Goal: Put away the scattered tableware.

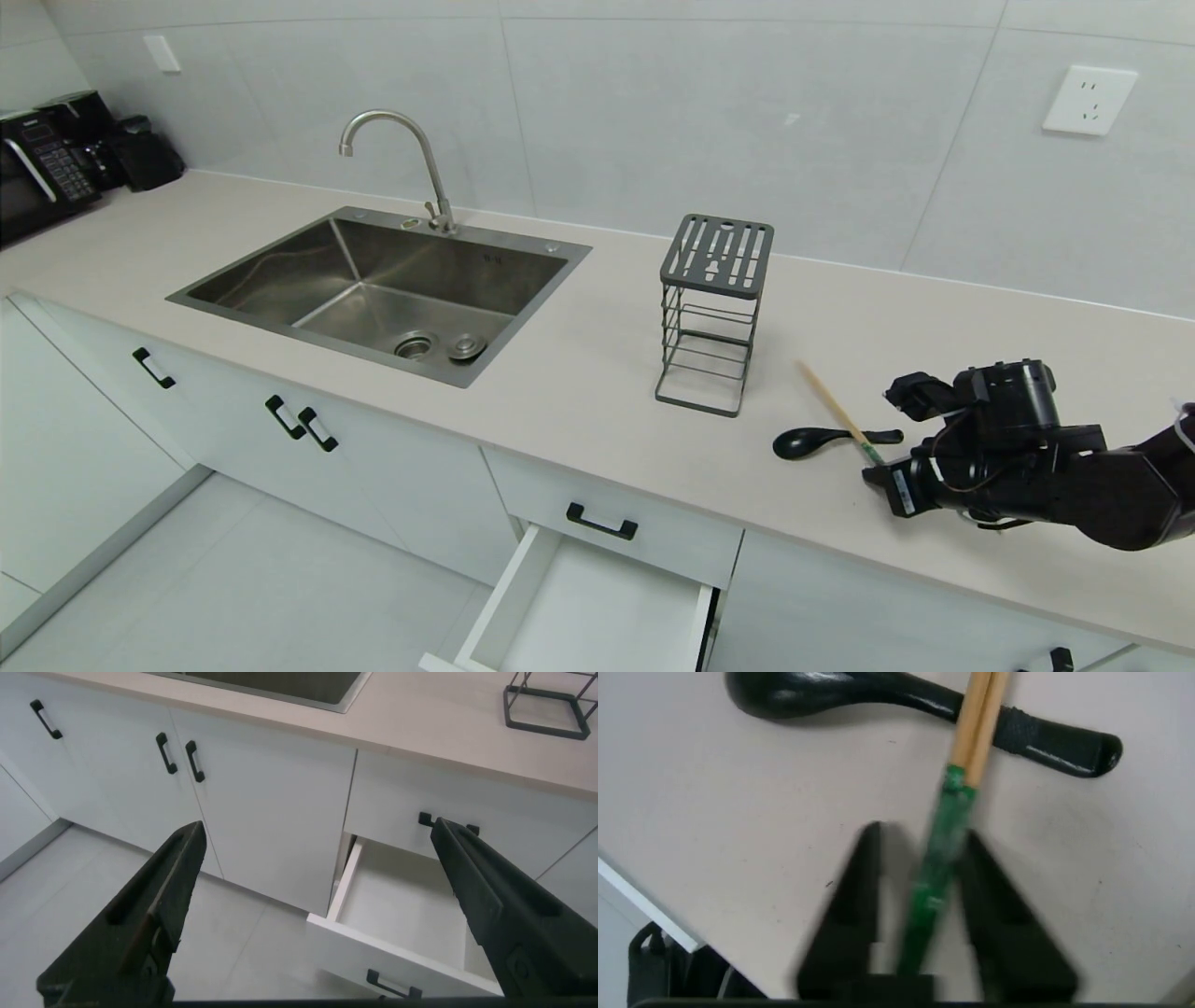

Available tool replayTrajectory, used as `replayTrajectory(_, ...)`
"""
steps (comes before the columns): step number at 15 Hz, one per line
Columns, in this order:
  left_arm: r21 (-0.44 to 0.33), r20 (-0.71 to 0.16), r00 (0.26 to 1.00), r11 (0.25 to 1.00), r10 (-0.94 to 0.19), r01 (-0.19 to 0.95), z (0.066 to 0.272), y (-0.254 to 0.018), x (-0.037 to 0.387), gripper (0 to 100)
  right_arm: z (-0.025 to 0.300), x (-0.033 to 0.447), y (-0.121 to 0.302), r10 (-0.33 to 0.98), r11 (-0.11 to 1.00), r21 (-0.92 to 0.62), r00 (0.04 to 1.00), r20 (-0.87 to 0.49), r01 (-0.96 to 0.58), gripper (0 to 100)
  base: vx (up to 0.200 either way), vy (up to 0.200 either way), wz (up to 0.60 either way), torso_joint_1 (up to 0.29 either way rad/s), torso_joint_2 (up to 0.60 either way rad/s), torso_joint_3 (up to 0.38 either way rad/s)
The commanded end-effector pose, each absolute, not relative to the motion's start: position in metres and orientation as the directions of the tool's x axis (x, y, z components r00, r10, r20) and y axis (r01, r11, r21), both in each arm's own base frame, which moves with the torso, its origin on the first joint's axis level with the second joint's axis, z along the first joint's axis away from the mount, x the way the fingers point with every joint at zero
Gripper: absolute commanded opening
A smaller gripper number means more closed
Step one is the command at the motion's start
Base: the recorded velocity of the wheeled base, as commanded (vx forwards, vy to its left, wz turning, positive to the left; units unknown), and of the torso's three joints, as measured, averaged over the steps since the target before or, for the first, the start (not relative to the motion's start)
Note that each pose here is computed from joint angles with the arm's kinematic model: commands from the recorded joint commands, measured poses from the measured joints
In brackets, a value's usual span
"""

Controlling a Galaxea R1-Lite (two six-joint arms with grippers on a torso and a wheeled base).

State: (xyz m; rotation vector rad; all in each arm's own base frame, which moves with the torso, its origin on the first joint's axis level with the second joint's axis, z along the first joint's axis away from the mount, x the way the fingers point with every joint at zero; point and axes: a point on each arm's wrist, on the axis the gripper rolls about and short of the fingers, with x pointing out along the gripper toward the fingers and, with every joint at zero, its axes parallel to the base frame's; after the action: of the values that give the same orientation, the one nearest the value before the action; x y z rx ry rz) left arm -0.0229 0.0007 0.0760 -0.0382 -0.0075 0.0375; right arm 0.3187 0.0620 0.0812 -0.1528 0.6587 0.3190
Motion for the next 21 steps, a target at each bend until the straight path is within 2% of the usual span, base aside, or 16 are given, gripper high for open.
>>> replayTrajectory(1, -0.039, 0.006, 0.999, 0.999, 0.038, -0.038, 0.076, 0.001, -0.023, 100, 0.08, 0.322, 0.055, 0.224, 0.948, -0.04, 0.75, -0.623, -0.317, 0, 0.0, 0.0, 0.0, 0.0, 0.0, 0.0)
replayTrajectory(7, -0.039, 0.006, 0.999, 0.999, 0.038, -0.038, 0.076, 0.001, -0.023, 100, 0.112, 0.306, 0.05, 0.227, 0.949, -0.061, 0.805, -0.548, -0.309, 0, 0.0, 0.0, 0.0, 0.0, 0.0, 0.0)
replayTrajectory(13, -0.039, 0.006, 0.999, 0.999, 0.038, -0.038, 0.076, 0.001, -0.023, 100, 0.129, 0.245, 0.044, 0.282, 0.933, -0.081, 0.85, -0.445, -0.351, 0, 0.0, 0.0, 0.0, 0.0, 0.0, 0.0)
replayTrajectory(21, -0.039, 0.006, 0.999, 0.999, 0.038, -0.038, 0.076, 0.001, -0.023, 100, 0.151, 0.182, 0.056, 0.418, 0.874, -0.118, 0.853, -0.312, -0.471, 0, 0.0, 0.0, 0.0, 0.0, 0.0, 0.0)
